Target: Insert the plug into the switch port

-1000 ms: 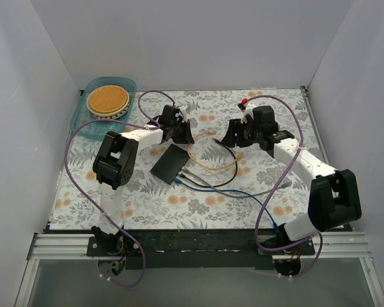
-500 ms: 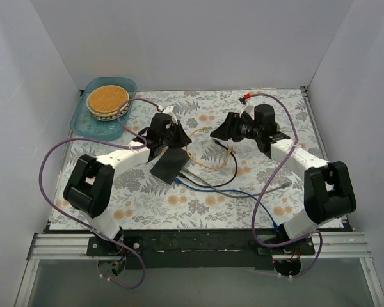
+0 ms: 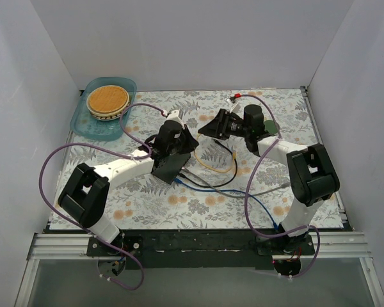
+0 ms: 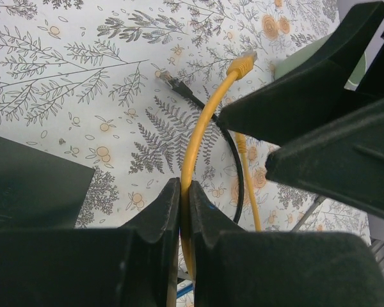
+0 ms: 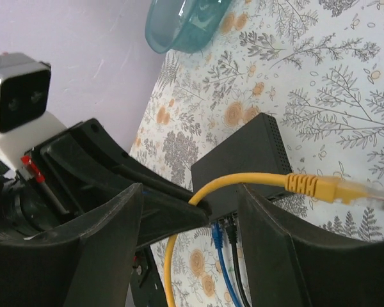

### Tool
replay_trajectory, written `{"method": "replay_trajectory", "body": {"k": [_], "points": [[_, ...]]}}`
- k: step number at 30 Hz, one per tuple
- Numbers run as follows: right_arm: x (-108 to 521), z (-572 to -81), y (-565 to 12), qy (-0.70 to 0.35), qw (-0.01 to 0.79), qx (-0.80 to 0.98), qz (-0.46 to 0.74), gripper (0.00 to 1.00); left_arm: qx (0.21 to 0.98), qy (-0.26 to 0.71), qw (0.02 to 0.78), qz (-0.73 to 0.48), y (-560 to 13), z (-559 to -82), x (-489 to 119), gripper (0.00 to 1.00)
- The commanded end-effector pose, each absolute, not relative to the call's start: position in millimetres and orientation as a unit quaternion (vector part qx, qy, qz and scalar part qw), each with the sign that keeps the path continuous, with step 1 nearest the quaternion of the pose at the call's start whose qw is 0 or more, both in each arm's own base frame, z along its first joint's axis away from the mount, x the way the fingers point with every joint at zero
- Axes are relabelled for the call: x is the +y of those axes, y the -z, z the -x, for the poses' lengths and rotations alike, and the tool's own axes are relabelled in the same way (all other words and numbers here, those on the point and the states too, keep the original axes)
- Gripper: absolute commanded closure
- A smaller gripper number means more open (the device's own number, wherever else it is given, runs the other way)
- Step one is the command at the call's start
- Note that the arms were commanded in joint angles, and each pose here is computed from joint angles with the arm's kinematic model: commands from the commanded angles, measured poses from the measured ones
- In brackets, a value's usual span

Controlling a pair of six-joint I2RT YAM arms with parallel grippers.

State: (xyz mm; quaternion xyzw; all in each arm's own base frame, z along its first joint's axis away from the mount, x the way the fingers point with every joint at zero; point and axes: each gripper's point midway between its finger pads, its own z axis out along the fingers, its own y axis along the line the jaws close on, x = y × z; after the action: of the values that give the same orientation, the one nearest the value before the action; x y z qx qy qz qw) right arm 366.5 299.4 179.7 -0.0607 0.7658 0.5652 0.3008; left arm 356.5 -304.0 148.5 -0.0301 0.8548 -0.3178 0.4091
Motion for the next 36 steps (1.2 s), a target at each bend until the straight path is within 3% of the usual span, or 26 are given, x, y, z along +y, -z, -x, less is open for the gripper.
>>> {"method": "replay_trajectory", "body": {"k": [1, 12, 18, 24, 25, 27, 28, 29, 31, 32, 34, 36], "points": [[313, -383, -207, -0.596, 0.313, 0.736, 0.073, 0.34, 0.833, 0.329, 0.443, 0.047, -181, -354, -300, 1.0], [316, -382, -206, -0.602, 0.306, 0.734, 0.073, 0.42, 0.828, 0.332, 0.449, 0.059, -191, -352, -299, 1.0], [322, -395, -207, -0.616, 0.306, 0.724, 0.056, 0.56, 0.822, 0.343, 0.453, 0.036, -196, -342, -310, 1.0], [331, -412, -230, -0.642, 0.323, 0.693, 0.059, 0.75, 0.818, 0.344, 0.46, 0.022, -196, -330, -315, 1.0], [332, -413, -232, -0.644, 0.323, 0.691, 0.059, 0.87, 0.816, 0.347, 0.461, 0.019, -197, -329, -315, 0.99], [334, -412, -241, -0.654, 0.326, 0.678, 0.077, 0.98, 0.817, 0.345, 0.461, 0.018, -196, -328, -314, 0.97], [334, -410, -243, -0.656, 0.326, 0.675, 0.084, 0.99, 0.818, 0.342, 0.462, 0.018, -196, -328, -313, 0.92], [335, -408, -248, -0.658, 0.329, 0.67, 0.096, 0.99, 0.821, 0.337, 0.462, 0.021, -193, -328, -310, 0.76], [334, -402, -252, -0.654, 0.336, 0.664, 0.134, 0.99, 0.821, 0.319, 0.471, 0.036, -193, -332, -303, 0.4], [335, -397, -256, -0.651, 0.33, 0.665, 0.16, 0.99, 0.825, 0.307, 0.472, 0.049, -193, -334, -295, 0.12], [336, -394, -253, -0.627, 0.347, 0.662, 0.221, 0.99, 0.828, 0.301, 0.47, 0.061, -195, -337, -287, 0.02], [334, -387, -244, -0.612, 0.319, 0.682, 0.243, 0.99, 0.819, 0.31, 0.478, 0.07, -209, -343, -276, 0.02]]}}
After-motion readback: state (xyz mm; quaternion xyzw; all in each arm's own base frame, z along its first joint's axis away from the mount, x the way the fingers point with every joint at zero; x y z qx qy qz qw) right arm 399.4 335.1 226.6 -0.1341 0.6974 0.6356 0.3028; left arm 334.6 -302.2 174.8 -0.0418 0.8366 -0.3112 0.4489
